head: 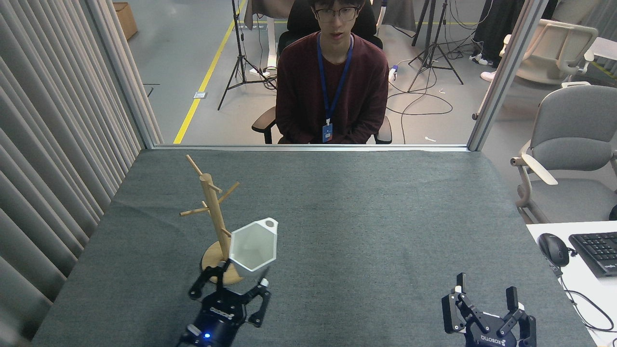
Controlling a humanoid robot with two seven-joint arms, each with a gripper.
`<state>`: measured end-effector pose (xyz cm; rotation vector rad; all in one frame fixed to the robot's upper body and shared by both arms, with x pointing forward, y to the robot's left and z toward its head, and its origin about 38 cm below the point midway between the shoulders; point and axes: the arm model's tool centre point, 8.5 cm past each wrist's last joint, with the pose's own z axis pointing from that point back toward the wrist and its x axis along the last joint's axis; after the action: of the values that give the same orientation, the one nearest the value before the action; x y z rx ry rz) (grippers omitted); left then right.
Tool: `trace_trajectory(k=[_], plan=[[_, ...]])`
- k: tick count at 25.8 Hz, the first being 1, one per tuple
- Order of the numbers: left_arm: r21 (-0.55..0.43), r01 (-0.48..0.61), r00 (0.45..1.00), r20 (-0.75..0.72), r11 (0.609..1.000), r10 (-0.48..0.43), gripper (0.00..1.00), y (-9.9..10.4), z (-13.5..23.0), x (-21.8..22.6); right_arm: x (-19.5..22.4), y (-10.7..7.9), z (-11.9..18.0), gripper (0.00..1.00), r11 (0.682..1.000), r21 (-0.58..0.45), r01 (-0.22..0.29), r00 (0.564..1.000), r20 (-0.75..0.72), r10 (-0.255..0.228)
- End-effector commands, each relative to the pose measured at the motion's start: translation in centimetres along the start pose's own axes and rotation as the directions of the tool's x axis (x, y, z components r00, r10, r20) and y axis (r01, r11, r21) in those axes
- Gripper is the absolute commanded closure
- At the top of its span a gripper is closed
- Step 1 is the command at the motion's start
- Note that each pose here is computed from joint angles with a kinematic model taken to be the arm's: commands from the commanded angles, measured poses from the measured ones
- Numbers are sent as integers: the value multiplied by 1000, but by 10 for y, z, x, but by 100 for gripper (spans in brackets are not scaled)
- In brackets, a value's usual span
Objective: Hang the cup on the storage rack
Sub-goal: 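Move the cup with the left gripper past the wooden stand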
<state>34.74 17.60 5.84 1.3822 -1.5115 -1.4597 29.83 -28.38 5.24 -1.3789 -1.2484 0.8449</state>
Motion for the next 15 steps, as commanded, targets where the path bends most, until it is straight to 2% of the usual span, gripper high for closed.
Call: trace_trajectory(k=[1, 7, 10, 12, 13, 15], plan=[[13, 51, 986, -158, 999, -48, 52, 11, 21, -53, -6, 6, 4, 2, 1000, 24, -20, 1000, 0, 20], [5, 143, 929, -346, 990, -132, 52, 19, 55, -99, 0, 6, 1, 2, 1000, 22, -13, 1000, 5, 13], [-32, 218, 867, -452, 975, -209, 55, 18, 59, -111, 3, 8, 3, 2, 999, 29, -13, 1000, 10, 13], [-107, 322, 818, -469, 941, -333, 59, 9, 61, -111, 3, 9, 3, 2, 999, 31, -12, 1000, 9, 11], [-154, 385, 788, -458, 910, -411, 62, 2, 60, -108, 2, 10, 4, 2, 999, 34, -13, 1000, 7, 13], [-201, 463, 739, -450, 863, -501, 61, -4, 47, -97, 2, 11, 4, 2, 999, 38, -14, 1000, 6, 13]])
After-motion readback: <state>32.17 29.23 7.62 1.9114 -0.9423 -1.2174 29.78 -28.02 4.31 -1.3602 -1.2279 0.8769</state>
